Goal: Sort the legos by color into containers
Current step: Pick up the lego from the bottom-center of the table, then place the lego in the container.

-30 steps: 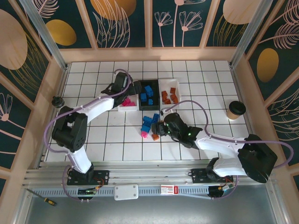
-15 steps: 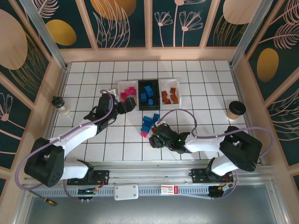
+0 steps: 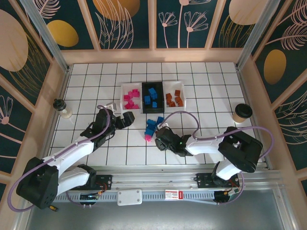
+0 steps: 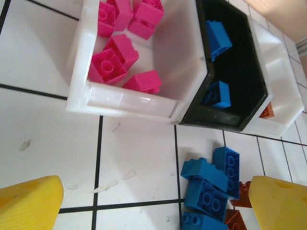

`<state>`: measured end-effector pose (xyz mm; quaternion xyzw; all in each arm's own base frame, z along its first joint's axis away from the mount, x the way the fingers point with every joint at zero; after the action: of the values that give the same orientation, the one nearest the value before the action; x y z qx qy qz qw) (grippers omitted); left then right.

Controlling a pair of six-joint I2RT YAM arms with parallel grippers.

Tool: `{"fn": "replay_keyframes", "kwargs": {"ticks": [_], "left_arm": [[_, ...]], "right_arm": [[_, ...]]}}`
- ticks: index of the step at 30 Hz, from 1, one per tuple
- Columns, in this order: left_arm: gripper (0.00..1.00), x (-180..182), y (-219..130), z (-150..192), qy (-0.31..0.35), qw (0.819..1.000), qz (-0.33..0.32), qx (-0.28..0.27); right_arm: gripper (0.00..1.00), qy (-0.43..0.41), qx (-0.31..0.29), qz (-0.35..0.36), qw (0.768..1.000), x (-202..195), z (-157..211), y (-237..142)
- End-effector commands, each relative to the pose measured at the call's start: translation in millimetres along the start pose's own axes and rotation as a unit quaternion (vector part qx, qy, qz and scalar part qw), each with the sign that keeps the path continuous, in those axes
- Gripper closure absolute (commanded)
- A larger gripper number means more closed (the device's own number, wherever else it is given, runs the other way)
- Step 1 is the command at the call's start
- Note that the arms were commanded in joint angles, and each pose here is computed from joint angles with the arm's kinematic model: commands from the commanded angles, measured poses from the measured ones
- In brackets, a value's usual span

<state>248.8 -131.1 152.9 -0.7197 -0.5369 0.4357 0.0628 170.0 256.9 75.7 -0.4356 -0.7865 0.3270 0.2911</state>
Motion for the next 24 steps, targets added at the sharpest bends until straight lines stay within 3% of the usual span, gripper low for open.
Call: {"fn": "replay_keyframes", "kwargs": {"ticks": [1, 8, 16, 20, 24], "left_arm": [[0.01, 2, -2, 3, -0.005, 1.0, -0.004, -0.001], [0.01, 7, -1, 9, 0.004, 1.0, -0.011, 0.008], [0.01, 12, 1, 16, 0.002, 1.0, -0.01, 0.02], [0.01, 12, 2, 18, 0.0, 1.0, -0.009, 0.021], [0.01, 13, 2, 20, 0.0, 1.0, -0.007, 0.025]], "right_arm": [[0.77, -0.006, 0.001, -0.032, 0.999, 7, 2, -4], [0.84, 0.003, -0.036, -0.039, 0.999, 0, -13, -41], [0.85, 0.065, -0.158, -0.023, 0.985, -46, -102, -93], [0.85, 0.093, -0.19, -0.004, 0.977, -77, -153, -88], [0.85, 0.126, -0.175, 0.022, 0.976, -112, -189, -56]]}}
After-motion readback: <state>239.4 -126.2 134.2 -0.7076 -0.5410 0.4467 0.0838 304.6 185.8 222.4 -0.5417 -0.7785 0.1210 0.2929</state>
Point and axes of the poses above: each hand's point on the last joint's axis, 136 mm out from that joint toward the fingers, its own y axis out along the fingers, its own x axis along the line the jaws close on, z = x × y, the point moved 7 cm from there along -y, back along the fingers, and after that the axes turned 2 degrees about y, right-handed, at the moved point
